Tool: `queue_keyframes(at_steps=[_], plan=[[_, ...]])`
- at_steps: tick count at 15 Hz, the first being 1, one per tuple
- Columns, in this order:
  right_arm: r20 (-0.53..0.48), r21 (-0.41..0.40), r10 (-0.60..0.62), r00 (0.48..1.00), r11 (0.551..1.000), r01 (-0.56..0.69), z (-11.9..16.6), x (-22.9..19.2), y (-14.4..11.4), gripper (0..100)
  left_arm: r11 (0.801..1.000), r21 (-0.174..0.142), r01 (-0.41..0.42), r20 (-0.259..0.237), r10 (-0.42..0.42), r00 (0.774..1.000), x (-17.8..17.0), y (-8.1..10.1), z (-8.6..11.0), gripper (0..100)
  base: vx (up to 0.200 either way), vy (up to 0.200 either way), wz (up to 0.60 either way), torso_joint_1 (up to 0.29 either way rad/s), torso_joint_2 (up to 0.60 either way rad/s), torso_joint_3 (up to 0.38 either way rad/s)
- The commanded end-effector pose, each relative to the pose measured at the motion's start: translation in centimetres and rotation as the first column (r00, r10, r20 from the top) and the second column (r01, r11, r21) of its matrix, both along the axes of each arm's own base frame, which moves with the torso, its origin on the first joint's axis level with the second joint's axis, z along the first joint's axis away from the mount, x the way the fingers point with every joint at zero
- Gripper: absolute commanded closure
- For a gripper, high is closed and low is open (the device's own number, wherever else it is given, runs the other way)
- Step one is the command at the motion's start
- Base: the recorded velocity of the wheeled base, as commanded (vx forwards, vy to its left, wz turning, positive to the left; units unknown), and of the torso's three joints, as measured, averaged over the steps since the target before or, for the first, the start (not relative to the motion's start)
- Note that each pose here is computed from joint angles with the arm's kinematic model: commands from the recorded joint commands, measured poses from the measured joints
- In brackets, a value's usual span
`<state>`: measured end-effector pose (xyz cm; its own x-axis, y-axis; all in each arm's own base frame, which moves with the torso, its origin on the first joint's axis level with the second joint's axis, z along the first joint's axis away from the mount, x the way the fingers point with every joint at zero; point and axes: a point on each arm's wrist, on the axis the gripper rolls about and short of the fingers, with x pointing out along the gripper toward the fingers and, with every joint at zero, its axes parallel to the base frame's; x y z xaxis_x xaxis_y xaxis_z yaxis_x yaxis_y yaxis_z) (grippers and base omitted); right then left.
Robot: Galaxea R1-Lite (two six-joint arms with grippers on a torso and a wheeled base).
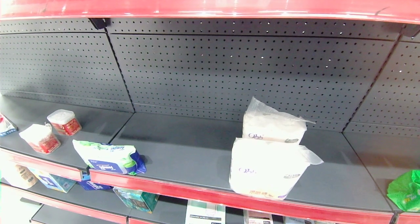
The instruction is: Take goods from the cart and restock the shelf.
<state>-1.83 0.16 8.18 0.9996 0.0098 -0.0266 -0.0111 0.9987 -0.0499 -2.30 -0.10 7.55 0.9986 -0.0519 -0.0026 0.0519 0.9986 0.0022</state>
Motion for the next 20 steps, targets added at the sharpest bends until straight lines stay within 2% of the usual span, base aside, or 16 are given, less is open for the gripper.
queue_keyframes(at_steps=[1, 2, 4, 6, 16, 20], plan=[[0.033, 0.007, 0.011, 0.999, 1.0, -0.012, -0.57, -0.46, -0.1, 0, 1.0, 0.001, 0.0, 0.0, 0.0, 1.0, 0.0, 0.0, 0.0, 0, 0.0, 0.0, 0.0, 0.0, 0.0, 0.0], [0.031, 0.009, 0.011, 0.999, 1.0, -0.012, -0.57, -0.44, -0.1, 0, 1.0, 0.001, 0.0, 0.0, 0.0, 1.0, 0.0, 0.0, 0.0, 0, 0.0, 0.0, 0.0, 0.0, 0.0, 0.0], [0.027, 0.061, 0.013, 1.0, 0.998, -0.015, -0.6, -0.44, -0.1, 0, 1.0, 0.001, 0.0, 0.0, 0.0, 1.0, 0.0, 0.0, 0.0, 0, 0.0, 0.0, 0.0, 0.0, 0.0, 0.0], [0.029, 0.036, 0.034, 0.999, 0.999, -0.035, -0.59, -0.45, -0.06, 0, 1.0, 0.001, 0.0, 0.0, 0.0, 1.0, 0.0, 0.0, 0.0, 0, 0.0, 0.0, 0.0, 0.0, 0.0, 0.0], [0.028, 0.052, 0.018, 0.999, 0.998, -0.019, -0.6, -0.44, -0.09, 0, 1.0, -0.001, 0.0, -0.001, 0.0, 1.0, 0.0, 0.0, 0.0, 0, 0.0, 0.0, 0.0, 0.0, 0.0, 0.0], [0.028, 0.052, 0.018, 0.999, 0.998, -0.019, -0.6, -0.44, -0.09, 0, 1.0, -0.001, 0.0, -0.001, 0.0, 1.0, 0.0, 0.0, 0.0, 0, 0.0, 0.0, -0.6, 0.0, 0.0, 0.0]])
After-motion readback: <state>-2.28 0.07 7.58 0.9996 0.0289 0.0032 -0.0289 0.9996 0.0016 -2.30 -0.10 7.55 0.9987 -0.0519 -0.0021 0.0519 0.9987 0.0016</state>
